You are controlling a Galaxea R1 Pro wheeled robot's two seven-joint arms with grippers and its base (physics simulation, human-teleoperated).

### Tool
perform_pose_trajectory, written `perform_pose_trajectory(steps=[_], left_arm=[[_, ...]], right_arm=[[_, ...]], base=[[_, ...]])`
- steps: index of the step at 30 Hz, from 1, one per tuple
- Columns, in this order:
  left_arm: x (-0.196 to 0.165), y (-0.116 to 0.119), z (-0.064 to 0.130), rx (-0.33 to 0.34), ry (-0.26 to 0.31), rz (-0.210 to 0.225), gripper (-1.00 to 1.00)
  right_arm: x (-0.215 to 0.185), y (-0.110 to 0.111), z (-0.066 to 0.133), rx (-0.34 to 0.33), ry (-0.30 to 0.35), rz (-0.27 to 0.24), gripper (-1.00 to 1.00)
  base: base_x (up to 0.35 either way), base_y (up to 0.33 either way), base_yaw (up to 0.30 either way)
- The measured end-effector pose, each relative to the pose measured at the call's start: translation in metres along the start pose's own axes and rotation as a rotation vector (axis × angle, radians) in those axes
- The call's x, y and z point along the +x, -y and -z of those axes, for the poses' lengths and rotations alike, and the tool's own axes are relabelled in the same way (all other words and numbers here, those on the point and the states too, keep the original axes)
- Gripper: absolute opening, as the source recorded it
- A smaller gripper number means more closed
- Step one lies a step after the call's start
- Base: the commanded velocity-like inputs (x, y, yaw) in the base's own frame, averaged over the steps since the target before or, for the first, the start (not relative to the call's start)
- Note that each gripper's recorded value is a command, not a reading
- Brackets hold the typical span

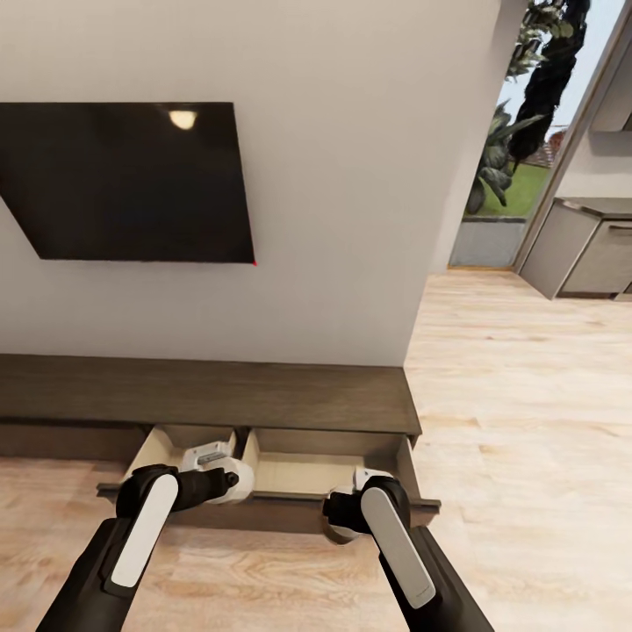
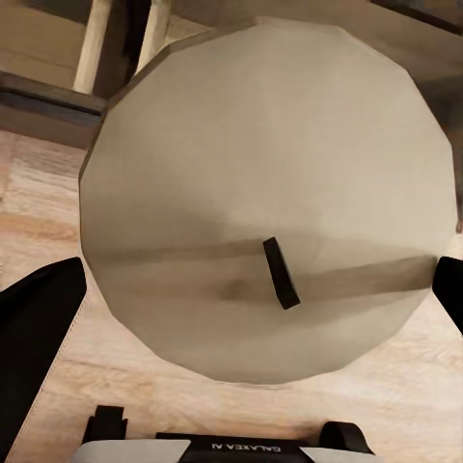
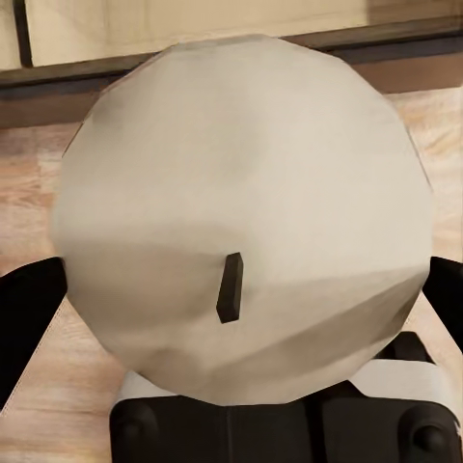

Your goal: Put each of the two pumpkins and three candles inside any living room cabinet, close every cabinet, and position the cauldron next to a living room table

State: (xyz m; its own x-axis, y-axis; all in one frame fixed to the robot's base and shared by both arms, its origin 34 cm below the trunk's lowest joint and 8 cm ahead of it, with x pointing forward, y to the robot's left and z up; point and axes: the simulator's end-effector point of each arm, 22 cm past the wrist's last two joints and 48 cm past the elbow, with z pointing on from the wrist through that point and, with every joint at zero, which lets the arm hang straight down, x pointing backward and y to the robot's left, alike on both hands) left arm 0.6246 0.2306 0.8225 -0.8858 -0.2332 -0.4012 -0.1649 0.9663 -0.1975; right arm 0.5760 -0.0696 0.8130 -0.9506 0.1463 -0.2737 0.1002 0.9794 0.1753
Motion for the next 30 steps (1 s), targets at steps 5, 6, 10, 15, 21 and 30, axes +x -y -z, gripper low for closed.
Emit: perform_pose_trajectory(steps=[5, 6, 10, 15, 21, 30], left_arm=[[0.0, 0.002, 0.0, 0.004, 0.0, 0.001, -1.0], [0.0, 0.002, 0.0, 0.004, 0.0, 0.001, -1.0], [0.004, 0.011, -0.001, 0.015, -0.006, -0.018, -1.0], [0.01, 0.026, -0.003, 0.029, -0.018, -0.062, -1.0], [0.004, 0.03, -0.002, 0.028, -0.008, -0.077, -1.0], [0.004, 0.031, -0.002, 0.026, -0.005, -0.085, -1.0]], right_arm=[[-0.005, -0.003, 0.004, -0.012, 0.015, -0.002, -1.0], [-0.006, -0.004, 0.005, -0.018, 0.018, -0.004, -1.0], [-0.013, -0.008, 0.008, -0.036, 0.03, -0.004, -1.0], [-0.038, -0.014, 0.017, -0.048, 0.073, 0.002, -1.0], [-0.056, -0.018, 0.023, -0.053, 0.102, 0.007, -1.0], [-0.041, -0.033, 0.011, -0.051, 0.088, 0.042, -1.0]], base=[[0.08, 0.023, 0.0], [0.017, 0.005, 0.0], [0.008, 0.002, 0.0], [0.001, 0.0, 0.0], [0.0, 0.0, 0.0], [0.036, 0.0, 0.0]])
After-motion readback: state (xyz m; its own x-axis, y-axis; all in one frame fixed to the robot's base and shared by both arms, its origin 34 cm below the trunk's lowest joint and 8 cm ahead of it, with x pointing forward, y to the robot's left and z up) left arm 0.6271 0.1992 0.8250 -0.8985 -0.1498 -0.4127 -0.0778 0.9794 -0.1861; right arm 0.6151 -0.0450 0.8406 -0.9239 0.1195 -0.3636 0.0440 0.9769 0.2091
